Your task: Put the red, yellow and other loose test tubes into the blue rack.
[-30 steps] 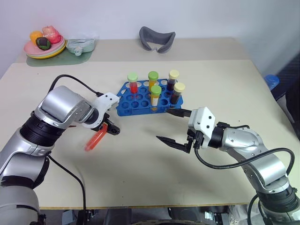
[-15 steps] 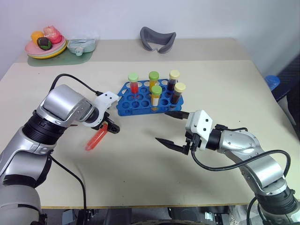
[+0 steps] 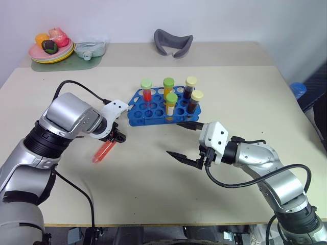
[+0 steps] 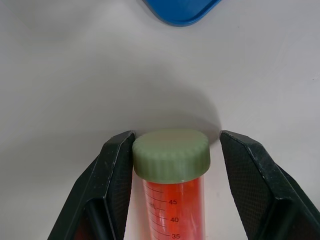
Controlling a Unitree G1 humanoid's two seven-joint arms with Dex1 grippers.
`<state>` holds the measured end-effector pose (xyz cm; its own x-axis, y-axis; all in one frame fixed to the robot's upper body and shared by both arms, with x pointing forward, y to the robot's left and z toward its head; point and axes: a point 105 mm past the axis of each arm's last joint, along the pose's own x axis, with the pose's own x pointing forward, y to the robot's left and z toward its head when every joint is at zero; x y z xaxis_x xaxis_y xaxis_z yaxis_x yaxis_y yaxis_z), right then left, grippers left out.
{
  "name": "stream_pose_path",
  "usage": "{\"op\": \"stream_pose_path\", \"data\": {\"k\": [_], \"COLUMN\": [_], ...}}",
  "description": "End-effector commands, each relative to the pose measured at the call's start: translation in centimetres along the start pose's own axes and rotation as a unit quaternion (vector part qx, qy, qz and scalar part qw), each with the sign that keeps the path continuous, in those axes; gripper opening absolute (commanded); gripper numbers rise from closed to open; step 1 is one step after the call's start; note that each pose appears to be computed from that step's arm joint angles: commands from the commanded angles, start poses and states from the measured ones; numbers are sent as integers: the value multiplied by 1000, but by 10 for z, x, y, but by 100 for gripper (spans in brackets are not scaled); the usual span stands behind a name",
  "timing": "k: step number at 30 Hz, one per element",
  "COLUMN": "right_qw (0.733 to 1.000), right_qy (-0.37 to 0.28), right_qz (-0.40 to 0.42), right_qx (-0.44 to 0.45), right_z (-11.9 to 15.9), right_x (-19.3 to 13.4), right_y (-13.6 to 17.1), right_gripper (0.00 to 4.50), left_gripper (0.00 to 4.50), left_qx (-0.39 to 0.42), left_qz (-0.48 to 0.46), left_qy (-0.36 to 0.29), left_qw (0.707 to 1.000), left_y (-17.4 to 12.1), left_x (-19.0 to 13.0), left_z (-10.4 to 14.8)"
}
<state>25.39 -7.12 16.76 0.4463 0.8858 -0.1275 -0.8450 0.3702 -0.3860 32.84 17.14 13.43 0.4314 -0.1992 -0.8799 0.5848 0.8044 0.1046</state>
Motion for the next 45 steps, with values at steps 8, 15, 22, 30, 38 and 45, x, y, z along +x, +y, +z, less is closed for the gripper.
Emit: {"op": "stream_pose_path", "data": {"k": [8, 15, 22, 30, 38, 45], "right_qw": [1000, 1000, 999, 994, 990, 989], "right_qy": [-15, -11, -2, 37, 49, 44], "right_qz": [4, -4, -40, -85, -110, -115], "right_qx": [-14, -12, 21, 61, 79, 85], "right_z": [8, 7, -4, -35, -44, -38], "right_x": [1, -2, -10, -32, -45, -45], "right_y": [3, 0, -13, -30, -33, -30], "right_gripper": [450, 450, 450, 450, 450, 450], "left_gripper": [125, 125, 125, 125, 125, 125], "left_qx": [-5, -10, 62, 79, 83, 76], "left_qz": [19, 65, 114, 70, 95, 86], "left_qy": [-21, -221, -487, -658, -713, -727], "left_qw": [1000, 973, 864, 746, 690, 677], "left_y": [5, 24, 23, -28, -37, -41], "left_x": [-7, -63, -129, -125, -107, -83], "left_z": [7, 49, 72, 74, 71, 78]}}
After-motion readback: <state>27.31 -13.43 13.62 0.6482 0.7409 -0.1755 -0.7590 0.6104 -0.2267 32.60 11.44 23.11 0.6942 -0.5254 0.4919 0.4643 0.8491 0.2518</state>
